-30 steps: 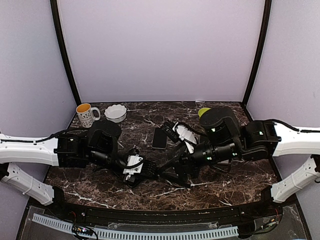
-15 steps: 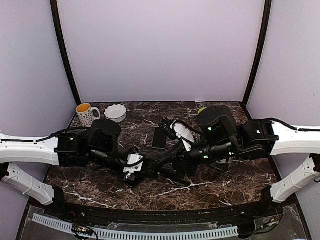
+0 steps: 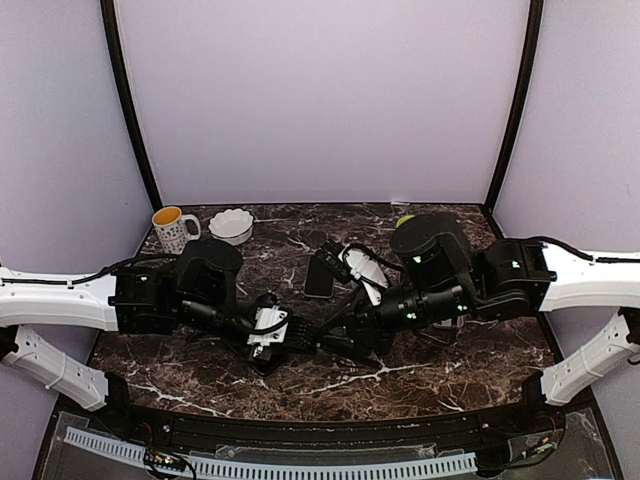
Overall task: Take the phone out of the phone case
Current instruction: Remove the phone case from the phone.
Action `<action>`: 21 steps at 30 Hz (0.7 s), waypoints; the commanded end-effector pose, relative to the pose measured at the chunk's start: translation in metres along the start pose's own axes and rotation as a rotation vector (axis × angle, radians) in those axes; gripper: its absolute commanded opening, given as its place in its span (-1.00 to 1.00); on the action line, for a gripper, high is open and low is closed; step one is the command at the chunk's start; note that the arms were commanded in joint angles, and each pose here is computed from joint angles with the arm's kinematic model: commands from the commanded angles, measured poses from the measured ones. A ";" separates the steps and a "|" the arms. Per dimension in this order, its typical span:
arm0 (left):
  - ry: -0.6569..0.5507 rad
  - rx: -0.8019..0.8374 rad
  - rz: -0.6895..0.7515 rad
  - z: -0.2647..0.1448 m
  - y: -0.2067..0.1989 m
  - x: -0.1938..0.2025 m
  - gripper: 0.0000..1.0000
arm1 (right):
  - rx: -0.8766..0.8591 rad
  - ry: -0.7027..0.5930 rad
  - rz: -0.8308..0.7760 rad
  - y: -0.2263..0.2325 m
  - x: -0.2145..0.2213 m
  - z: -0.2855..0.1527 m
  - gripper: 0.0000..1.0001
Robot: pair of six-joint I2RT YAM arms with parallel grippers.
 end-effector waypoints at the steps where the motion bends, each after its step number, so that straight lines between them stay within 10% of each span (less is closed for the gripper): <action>1: -0.127 -0.083 0.054 -0.014 0.012 -0.026 -1.00 | 0.066 0.058 -0.023 -0.002 0.012 0.007 -0.18; 21: -0.135 -0.104 0.044 -0.016 0.014 -0.026 -1.00 | 0.106 0.091 -0.079 0.006 0.022 0.011 -0.47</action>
Point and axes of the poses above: each gripper's point midway between its finger pads, its own z axis out along the fingers, its own y axis along the line the jaws close on, x = y × z, the point moved 10 cm from there along -z, back along the fingers, and after that the axes turned 2 degrees about -z, right-handed, at the moved point
